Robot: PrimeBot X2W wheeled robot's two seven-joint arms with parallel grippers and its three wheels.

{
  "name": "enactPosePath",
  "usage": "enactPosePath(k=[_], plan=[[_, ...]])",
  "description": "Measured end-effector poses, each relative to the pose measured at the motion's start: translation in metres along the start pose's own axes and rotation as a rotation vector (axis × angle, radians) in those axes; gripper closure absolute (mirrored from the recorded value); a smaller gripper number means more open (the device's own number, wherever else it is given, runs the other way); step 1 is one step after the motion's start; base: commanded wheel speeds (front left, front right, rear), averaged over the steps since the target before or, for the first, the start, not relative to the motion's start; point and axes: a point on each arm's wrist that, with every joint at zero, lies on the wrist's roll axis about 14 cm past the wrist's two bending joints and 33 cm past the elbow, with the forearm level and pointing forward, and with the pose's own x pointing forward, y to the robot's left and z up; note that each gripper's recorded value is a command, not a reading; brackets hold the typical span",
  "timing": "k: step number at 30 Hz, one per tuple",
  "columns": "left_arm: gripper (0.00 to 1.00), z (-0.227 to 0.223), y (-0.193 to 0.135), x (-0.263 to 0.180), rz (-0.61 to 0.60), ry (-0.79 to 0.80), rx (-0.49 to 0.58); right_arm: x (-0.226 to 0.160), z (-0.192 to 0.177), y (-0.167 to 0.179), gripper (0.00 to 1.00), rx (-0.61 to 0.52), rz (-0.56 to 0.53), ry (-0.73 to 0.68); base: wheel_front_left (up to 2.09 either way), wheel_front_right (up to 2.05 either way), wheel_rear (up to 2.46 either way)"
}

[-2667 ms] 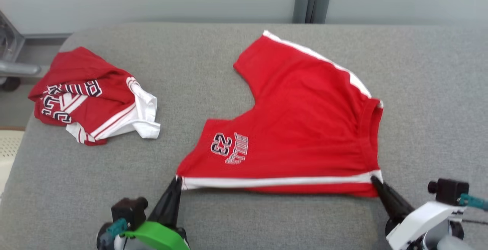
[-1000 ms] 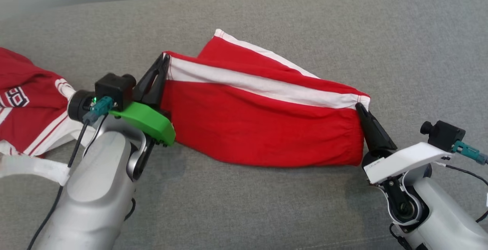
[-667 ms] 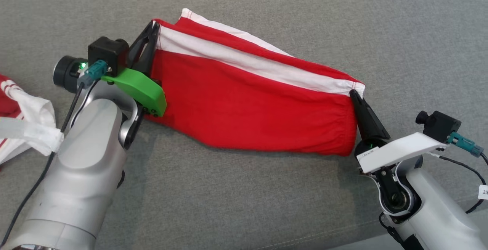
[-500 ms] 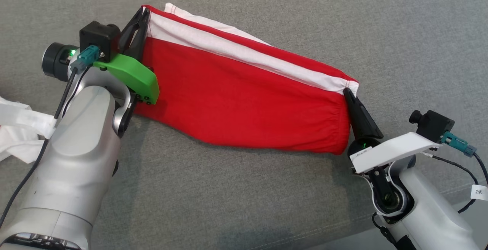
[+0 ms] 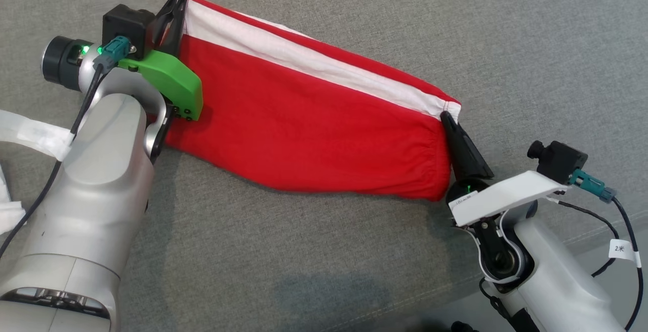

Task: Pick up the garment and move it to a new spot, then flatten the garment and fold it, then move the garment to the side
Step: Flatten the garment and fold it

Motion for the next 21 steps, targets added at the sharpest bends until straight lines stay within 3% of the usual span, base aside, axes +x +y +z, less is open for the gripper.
enactPosePath(k=[2,3,4,5,6,21], plan=[[0.95,-0.003,0.000,0.002,0.001,0.008,0.002,0.001,-0.004,0.002,1.00,0.000,0.003,0.007,0.00,0.00,0.00],[0.62,-0.005,0.000,0.003,0.002,0.013,0.001,0.002,-0.005,0.002,0.96,-0.002,0.004,0.010,0.00,0.00,0.00],[0.21,-0.007,0.001,0.004,0.009,0.017,-0.005,0.003,-0.007,0.002,0.50,-0.002,0.003,0.014,0.00,0.00,0.00],[0.00,-0.009,0.004,0.005,0.020,0.018,-0.020,0.003,-0.009,0.001,0.05,-0.002,0.000,0.019,0.00,0.00,0.00],[0.00,-0.008,0.005,0.006,0.032,0.012,-0.035,0.003,-0.010,0.000,0.00,-0.001,-0.005,0.021,0.00,0.00,0.00],[0.00,-0.002,0.014,-0.030,0.114,-0.021,-0.088,-0.005,0.035,-0.015,0.00,-0.171,-0.053,-0.119,0.00,0.00,0.00]])
